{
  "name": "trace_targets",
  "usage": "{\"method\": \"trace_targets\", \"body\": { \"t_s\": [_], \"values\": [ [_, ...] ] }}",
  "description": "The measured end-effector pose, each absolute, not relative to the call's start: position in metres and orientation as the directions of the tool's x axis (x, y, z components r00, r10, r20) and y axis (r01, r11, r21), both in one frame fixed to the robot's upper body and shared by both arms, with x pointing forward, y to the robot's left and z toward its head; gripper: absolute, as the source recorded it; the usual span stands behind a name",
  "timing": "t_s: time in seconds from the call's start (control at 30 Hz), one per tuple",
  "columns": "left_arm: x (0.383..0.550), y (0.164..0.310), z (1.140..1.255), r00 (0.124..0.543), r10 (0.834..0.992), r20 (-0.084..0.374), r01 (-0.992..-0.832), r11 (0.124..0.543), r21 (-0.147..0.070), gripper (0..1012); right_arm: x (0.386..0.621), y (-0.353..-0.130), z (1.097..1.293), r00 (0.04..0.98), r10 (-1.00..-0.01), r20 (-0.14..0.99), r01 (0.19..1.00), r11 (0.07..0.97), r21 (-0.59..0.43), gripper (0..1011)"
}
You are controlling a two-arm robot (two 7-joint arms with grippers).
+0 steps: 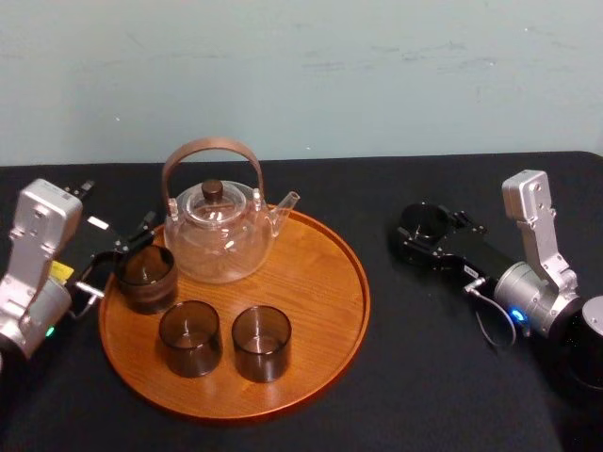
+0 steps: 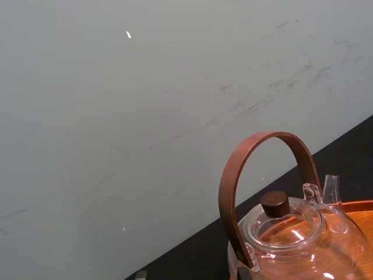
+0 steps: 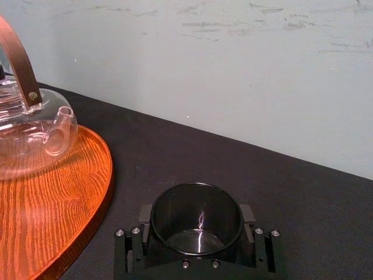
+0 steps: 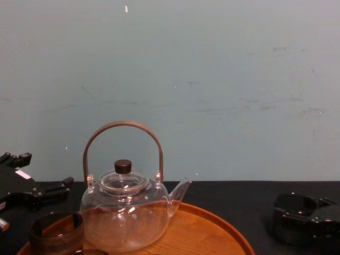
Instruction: Pick up the glass from the table and place it on the tray.
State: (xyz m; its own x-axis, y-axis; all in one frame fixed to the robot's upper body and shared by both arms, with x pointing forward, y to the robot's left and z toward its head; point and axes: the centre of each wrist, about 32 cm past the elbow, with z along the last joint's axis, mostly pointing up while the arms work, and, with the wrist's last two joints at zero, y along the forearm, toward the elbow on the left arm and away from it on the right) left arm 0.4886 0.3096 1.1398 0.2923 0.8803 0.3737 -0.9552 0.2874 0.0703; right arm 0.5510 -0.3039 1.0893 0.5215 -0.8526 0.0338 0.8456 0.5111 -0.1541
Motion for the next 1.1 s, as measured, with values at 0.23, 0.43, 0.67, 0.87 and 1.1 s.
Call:
{"method": "trace_targets", "body": {
  "t_s": [0.23,0.43,0.67,0.87,1.1],
  "values": [
    [0.4886,0.3097,1.1398,0.292,0.88,0.374,-0.955,0.287,0.07,1002,0.551,-0.3039,1.0893,0.521,-0.853,0.034,0.846,0.511,-0.154,903],
    [0.4886,0.3096,1.1398,0.292,0.88,0.374,-0.955,0.287,0.07,1002,0.551,-0.3039,1.0893,0.521,-0.853,0.034,0.846,0.511,-0.154,903],
    [0.4886,0.3097,1.1398,0.292,0.88,0.374,-0.955,0.287,0.07,1001,0.551,-0.3038,1.0892,0.522,-0.853,0.034,0.846,0.511,-0.154,903],
    [0.4886,0.3096,1.1398,0.292,0.88,0.374,-0.955,0.287,0.07,1001,0.551,-0.3039,1.0893,0.522,-0.853,0.034,0.846,0.511,-0.154,903],
    [0.4886,0.3097,1.1398,0.292,0.88,0.374,-0.955,0.287,0.07,1001,0.551,-0.304,1.0893,0.522,-0.852,0.034,0.845,0.512,-0.153,903]
  ]
}}
